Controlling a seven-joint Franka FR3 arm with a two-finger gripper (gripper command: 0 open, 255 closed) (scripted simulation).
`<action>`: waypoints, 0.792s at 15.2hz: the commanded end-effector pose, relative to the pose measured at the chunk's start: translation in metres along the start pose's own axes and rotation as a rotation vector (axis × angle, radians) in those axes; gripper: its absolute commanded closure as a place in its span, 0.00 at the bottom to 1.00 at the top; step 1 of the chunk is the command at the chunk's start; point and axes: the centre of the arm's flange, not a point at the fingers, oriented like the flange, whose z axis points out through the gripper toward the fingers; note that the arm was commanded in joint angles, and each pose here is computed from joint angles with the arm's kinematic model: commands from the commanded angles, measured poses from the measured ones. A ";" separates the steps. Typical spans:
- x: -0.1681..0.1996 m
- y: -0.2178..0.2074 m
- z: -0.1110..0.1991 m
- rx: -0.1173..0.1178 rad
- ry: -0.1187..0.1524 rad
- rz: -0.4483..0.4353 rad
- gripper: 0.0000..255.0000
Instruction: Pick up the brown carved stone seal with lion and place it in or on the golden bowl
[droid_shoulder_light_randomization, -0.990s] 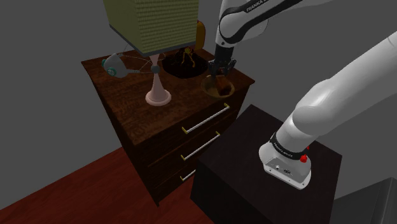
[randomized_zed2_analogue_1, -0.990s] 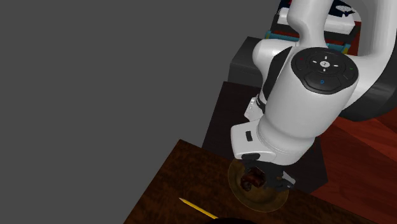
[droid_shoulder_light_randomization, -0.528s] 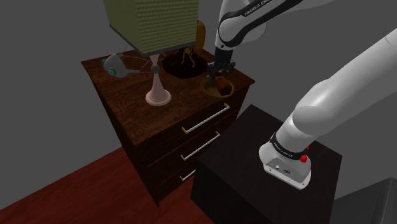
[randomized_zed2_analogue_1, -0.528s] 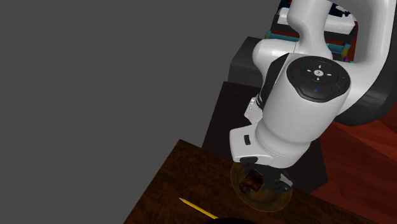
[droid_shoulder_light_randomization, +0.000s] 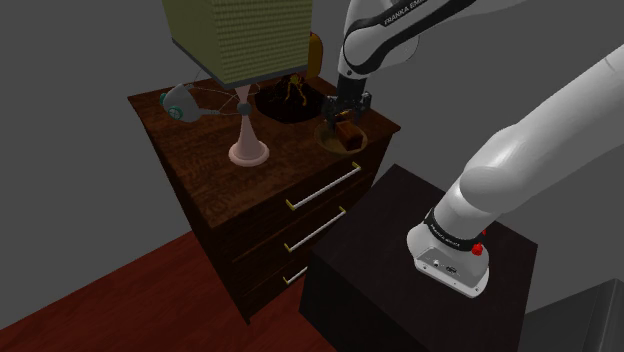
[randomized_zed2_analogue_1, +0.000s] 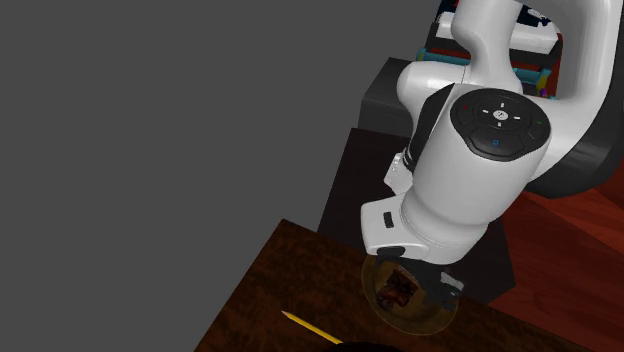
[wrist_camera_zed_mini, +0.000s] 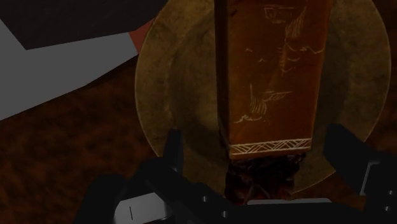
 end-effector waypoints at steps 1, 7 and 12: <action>0.000 0.000 -0.013 0.000 0.000 0.000 0.00; 0.000 0.000 -0.050 0.000 0.000 0.000 0.00; 0.000 0.000 -0.050 0.000 0.000 0.000 0.00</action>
